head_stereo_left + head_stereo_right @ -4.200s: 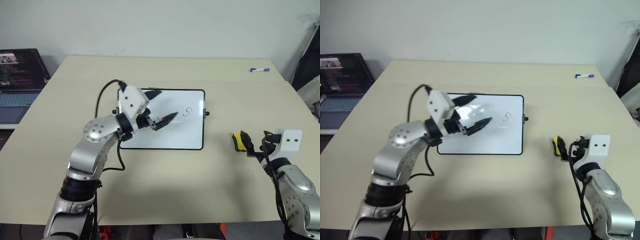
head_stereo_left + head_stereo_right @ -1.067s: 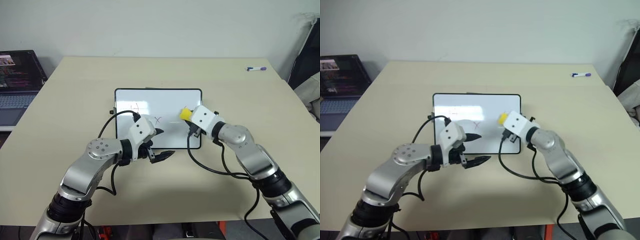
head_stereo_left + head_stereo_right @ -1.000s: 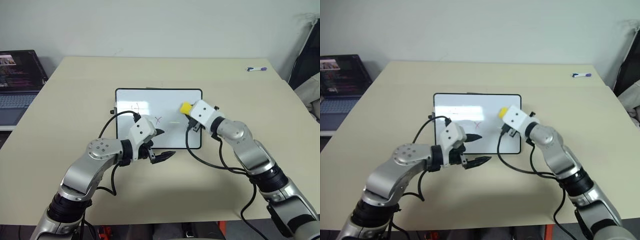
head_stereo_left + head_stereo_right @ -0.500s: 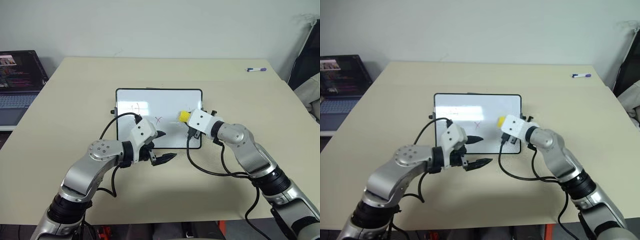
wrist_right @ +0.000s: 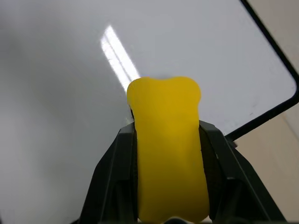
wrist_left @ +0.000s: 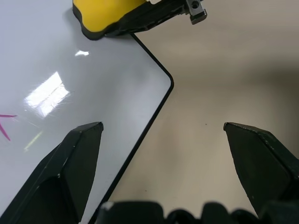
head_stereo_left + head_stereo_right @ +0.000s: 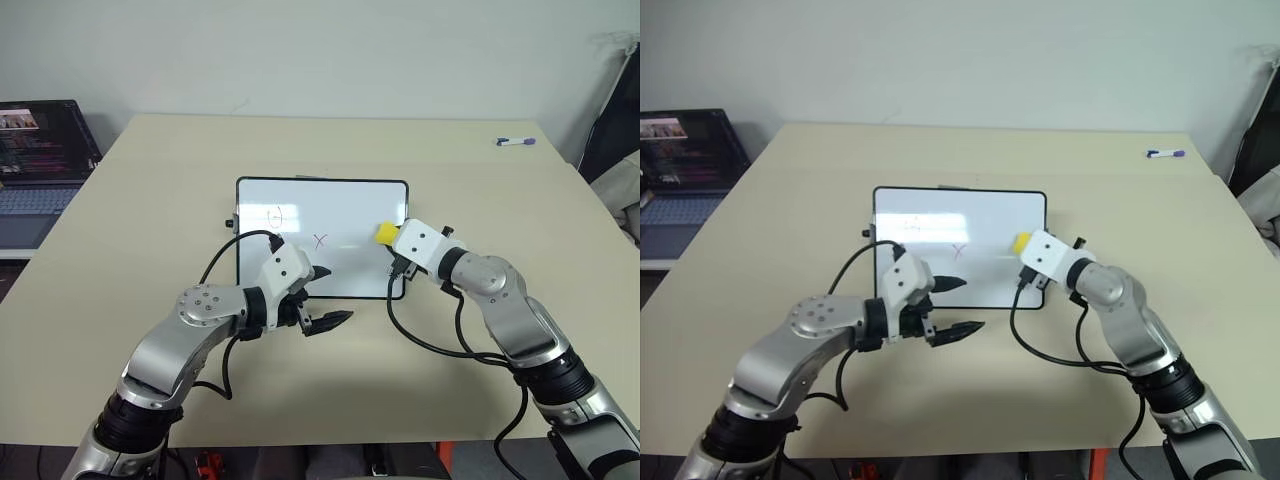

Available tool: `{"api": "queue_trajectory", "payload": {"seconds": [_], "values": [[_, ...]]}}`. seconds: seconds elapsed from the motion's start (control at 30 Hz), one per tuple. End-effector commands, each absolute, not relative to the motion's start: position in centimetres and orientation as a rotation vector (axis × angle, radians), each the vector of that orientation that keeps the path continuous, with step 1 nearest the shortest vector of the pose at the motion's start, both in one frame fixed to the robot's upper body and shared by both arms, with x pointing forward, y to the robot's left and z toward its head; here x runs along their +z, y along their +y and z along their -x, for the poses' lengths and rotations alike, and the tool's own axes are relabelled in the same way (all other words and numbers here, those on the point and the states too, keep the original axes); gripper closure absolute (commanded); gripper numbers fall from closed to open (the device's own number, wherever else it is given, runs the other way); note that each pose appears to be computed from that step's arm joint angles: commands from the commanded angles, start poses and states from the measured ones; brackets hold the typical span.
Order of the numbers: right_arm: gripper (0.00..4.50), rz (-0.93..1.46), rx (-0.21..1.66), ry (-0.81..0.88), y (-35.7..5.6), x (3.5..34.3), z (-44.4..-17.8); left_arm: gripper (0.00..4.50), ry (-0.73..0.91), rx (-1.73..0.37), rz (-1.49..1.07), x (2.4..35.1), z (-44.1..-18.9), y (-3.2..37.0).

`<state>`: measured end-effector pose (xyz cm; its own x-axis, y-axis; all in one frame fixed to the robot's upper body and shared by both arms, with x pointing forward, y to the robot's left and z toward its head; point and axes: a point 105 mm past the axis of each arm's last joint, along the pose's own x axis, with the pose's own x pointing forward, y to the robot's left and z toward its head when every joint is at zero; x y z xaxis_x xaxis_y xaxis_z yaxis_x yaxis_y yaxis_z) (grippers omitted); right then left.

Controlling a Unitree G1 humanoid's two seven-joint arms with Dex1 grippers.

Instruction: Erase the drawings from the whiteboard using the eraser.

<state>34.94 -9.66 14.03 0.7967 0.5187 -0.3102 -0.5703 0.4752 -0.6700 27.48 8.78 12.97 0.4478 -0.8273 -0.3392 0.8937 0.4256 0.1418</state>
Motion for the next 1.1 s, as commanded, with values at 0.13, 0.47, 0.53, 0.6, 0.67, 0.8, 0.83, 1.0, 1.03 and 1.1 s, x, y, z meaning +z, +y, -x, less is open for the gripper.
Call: {"api": "queue_trajectory", "payload": {"seconds": [0.13,0.47,0.53,0.6,0.67,0.8,0.83,1.0,1.03,1.1], "values": [[3.18,0.668,0.635,0.017,-9.2,16.6,-35.2,0.0,0.183,-1.065,-0.316,13.8,-27.4,9.2],[3.18,0.268,0.94,-0.079,-7.6,16.9,-27.3,0.0,0.168,-0.829,-0.24,13.9,-26.8,14.5],[3.18,0.226,0.943,-0.055,-7.6,16.3,-26.9,0.0,0.181,-0.792,-0.225,13.4,-26.2,15.3],[3.18,0.207,0.945,-0.014,-7.7,15.5,-26.9,0.0,0.186,-0.743,-0.217,13.0,-25.9,16.2],[3.18,0.245,0.934,-0.018,-7.8,15.0,-27.2,0.0,0.179,-0.686,-0.19,12.9,-25.9,17.0],[3.18,0.277,0.938,-0.033,-7.6,14.5,-27.7,0.0,0.171,-0.635,-0.175,12.9,-25.8,17.4],[3.18,0.287,0.943,-0.037,-7.5,14.4,-27.8,0.0,0.168,-0.629,-0.18,13.0,-25.7,17.4],[3.18,0.373,0.965,-0.047,-7.3,13.6,-28.1,0.0,0.148,-0.584,-0.203,13.6,-26.1,17.8],[3.18,0.386,0.966,-0.049,-7.2,13.5,-28.2,0.0,0.145,-0.578,-0.206,13.7,-26.2,17.8],[3.18,0.399,0.969,-0.06,-6.8,13.6,-28.5,0.0,0.14,-0.571,-0.209,14.0,-26.4,17.8]]}}
